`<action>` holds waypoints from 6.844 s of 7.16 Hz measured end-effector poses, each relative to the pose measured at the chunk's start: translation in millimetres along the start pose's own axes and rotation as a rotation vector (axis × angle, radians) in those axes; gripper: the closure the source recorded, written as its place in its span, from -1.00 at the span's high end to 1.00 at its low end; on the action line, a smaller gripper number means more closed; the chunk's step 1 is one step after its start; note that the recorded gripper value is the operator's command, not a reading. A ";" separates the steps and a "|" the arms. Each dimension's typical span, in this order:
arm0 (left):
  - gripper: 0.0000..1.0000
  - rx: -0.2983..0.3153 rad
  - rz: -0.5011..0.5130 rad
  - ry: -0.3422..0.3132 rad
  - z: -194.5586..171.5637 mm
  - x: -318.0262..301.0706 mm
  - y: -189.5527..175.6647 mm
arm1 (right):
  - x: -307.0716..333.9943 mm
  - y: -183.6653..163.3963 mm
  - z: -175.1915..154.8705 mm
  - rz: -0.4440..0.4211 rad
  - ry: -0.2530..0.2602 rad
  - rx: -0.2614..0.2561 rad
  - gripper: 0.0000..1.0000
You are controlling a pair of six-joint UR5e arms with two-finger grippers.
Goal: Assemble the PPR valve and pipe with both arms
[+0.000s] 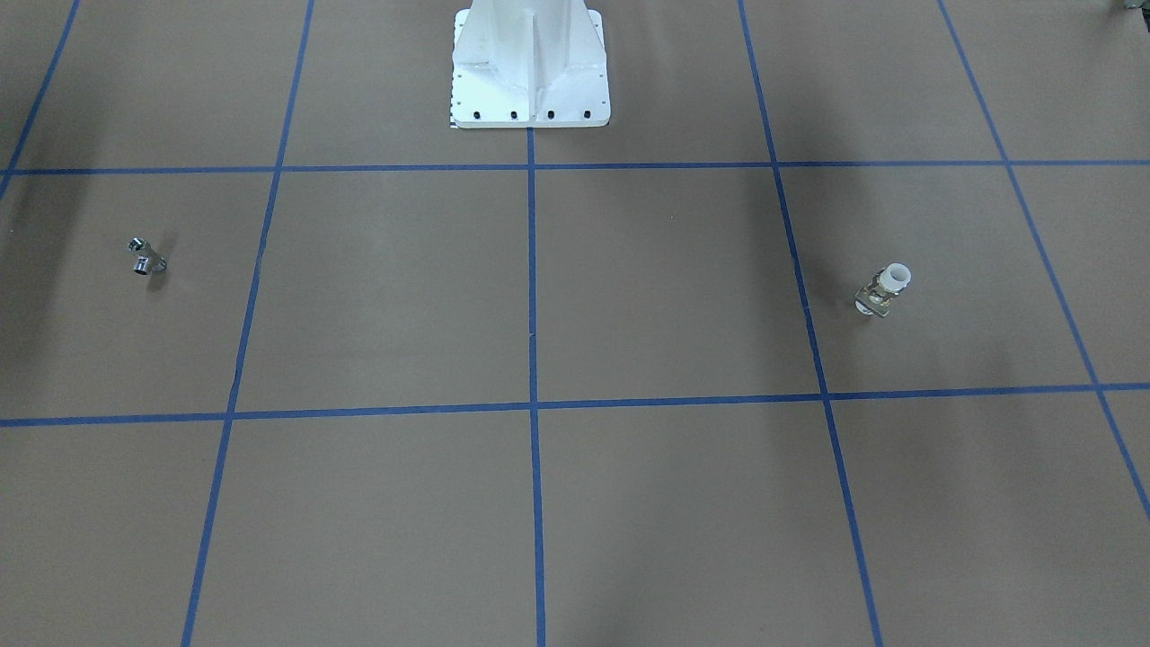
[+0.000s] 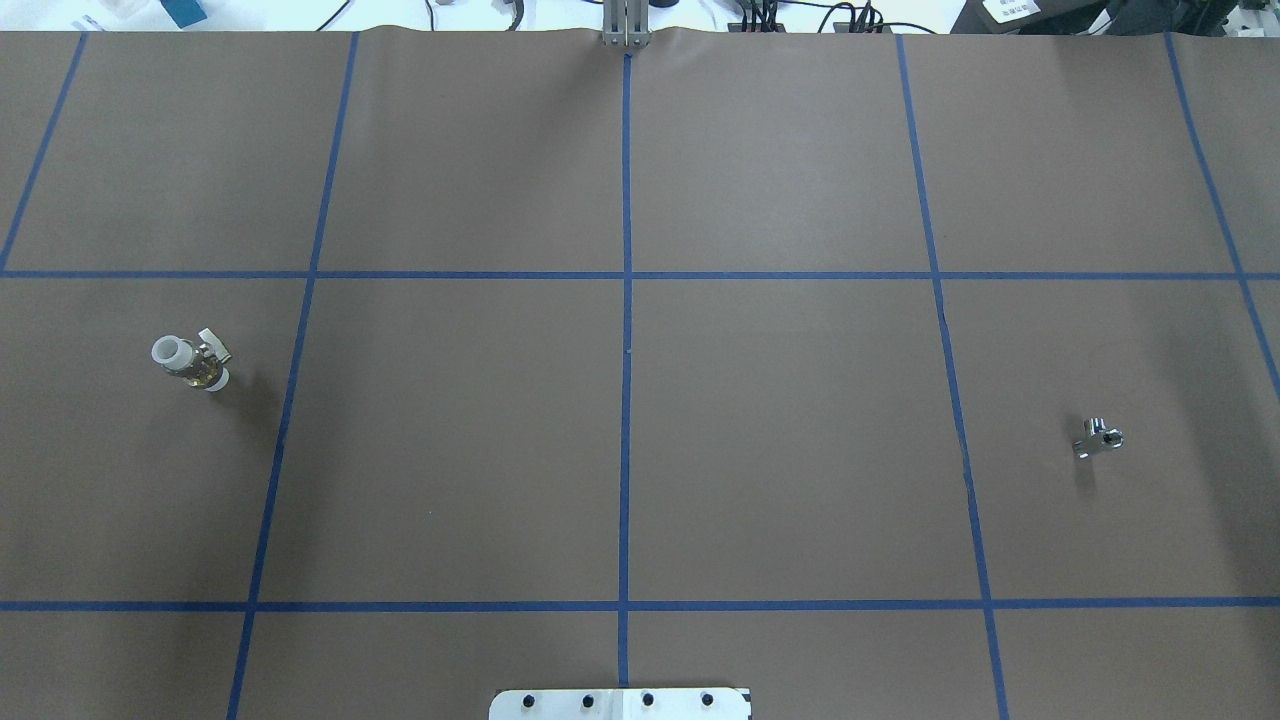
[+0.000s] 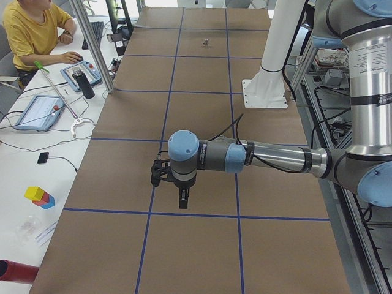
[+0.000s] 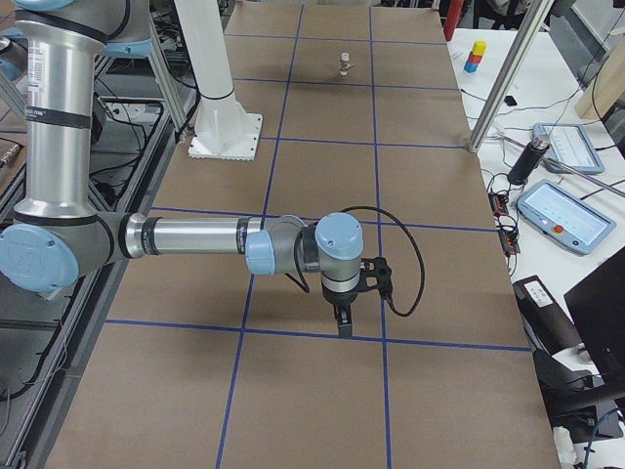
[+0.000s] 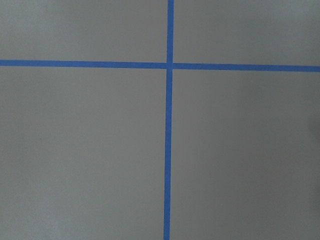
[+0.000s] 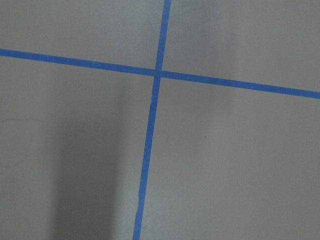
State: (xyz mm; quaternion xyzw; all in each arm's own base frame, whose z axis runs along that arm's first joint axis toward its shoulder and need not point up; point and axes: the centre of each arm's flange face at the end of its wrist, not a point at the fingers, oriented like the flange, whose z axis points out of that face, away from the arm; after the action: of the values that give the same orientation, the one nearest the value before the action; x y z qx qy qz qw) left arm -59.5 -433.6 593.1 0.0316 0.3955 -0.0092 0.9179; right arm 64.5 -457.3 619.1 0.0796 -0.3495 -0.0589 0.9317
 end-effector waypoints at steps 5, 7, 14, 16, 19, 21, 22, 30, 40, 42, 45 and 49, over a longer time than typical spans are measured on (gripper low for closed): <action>1.00 0.251 0.229 0.032 -53.0 63.9 -60.5 | -22.4 -39.1 -26.5 -0.124 0.005 0.142 0.99; 1.00 0.284 0.292 0.088 -35.0 99.4 -57.5 | -41.6 -47.1 -24.0 -0.134 -0.016 0.167 0.99; 0.98 0.216 0.137 0.061 131.2 272.4 2.4 | -72.5 -48.7 3.1 -0.100 -0.048 0.152 0.99; 0.72 0.191 0.124 0.012 159.7 289.0 15.4 | -72.1 -48.4 3.6 -0.100 -0.048 0.152 0.99; 0.53 0.172 0.133 -0.003 169.2 296.6 18.6 | -71.7 -48.3 4.1 -0.099 -0.048 0.151 0.99; 0.42 0.171 0.142 0.006 170.1 304.3 14.1 | -71.3 -48.6 4.4 -0.099 -0.047 0.150 0.99; 0.41 0.171 0.144 0.008 171.7 306.8 11.6 | -71.3 -48.8 4.8 -0.098 -0.047 0.149 0.99; 0.29 0.158 0.181 -0.006 177.1 299.4 11.8 | -72.0 -49.1 5.9 -0.100 -0.047 0.147 0.99; -1.00 0.164 0.183 0.009 164.5 331.8 -1.6 | -71.7 -49.0 7.4 -0.099 -0.047 0.145 0.99; -1.00 0.144 0.154 -0.014 134.8 400.9 -29.5 | -71.7 -48.7 7.6 -0.099 -0.048 0.144 0.99; -1.00 0.102 0.065 -0.002 107.4 525.2 -46.2 | -72.0 -49.4 7.2 -0.100 -0.048 0.145 0.99; -1.00 0.077 -0.049 0.027 124.5 682.6 -59.3 | -72.7 -50.1 7.2 -0.101 -0.048 0.145 0.99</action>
State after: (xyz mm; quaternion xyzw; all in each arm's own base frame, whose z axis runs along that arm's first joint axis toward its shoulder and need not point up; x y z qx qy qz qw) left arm 497.3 -495.4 179.3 0.0573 0.4080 -0.0466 0.9100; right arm 2.6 -495.1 568.3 0.1629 -0.3705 -0.0821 0.9107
